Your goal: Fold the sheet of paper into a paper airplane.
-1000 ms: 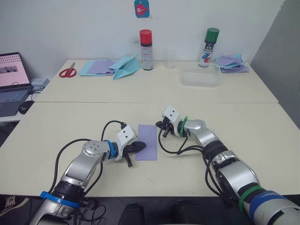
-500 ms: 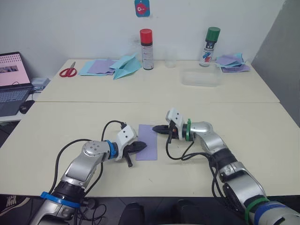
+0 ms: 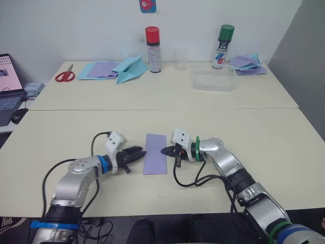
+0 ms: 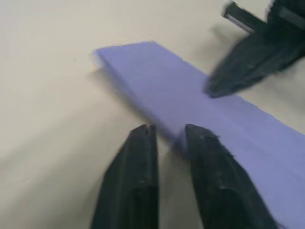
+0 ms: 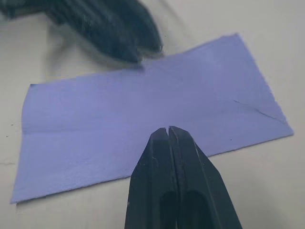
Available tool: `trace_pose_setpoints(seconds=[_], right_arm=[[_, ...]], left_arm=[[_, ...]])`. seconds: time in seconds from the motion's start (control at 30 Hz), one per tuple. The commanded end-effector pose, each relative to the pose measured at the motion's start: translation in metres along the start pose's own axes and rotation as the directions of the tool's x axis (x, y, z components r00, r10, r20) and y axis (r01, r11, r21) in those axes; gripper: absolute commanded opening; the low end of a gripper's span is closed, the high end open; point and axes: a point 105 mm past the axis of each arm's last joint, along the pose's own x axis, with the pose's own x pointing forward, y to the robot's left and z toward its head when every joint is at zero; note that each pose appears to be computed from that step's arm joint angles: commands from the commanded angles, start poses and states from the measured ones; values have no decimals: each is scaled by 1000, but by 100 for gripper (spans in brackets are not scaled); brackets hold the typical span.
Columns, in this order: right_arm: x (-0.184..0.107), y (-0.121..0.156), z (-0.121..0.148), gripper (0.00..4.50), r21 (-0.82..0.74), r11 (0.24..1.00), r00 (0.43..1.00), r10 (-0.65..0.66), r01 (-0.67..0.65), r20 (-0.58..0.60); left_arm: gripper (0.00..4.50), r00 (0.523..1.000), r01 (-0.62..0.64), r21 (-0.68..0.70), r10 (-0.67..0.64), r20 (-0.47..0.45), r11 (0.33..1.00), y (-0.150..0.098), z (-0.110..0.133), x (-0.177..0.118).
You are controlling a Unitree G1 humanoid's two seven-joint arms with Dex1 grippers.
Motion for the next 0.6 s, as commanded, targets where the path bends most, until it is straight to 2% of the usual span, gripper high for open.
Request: trace_pose_setpoints(seconds=[0.03, 0.07, 0.1, 0.2, 0.33, 0.6], right_arm=[[-1, 1, -22, 0, 28, 1000, 996, -8, 10, -89], [-1, 0, -22, 0, 28, 1000, 996, -8, 11, -89], [-1, 0, -22, 0, 26, 1000, 996, -8, 11, -89], [0, 0, -20, 0, 27, 1000, 996, -8, 10, -84], [0, 1, -21, 0, 28, 1000, 997, -7, 10, -82], [-1, 2, -22, 0, 32, 999, 996, -8, 11, -86]], left_arm=[[262, 998, 31, 6, -31, 55, 999, -4, 15, -10], [224, 998, 39, 3, -39, 52, 999, -5, 14, -11], [211, 998, 37, 1, -37, 46, 999, -5, 12, -10], [113, 1000, 22, 10, -22, 19, 1000, -5, 5, -3], [2, 1000, -1, 15, 0, 4, 1000, -2, 1, 0], [2, 998, 53, 18, -52, -36, 998, -10, -5, 6]])
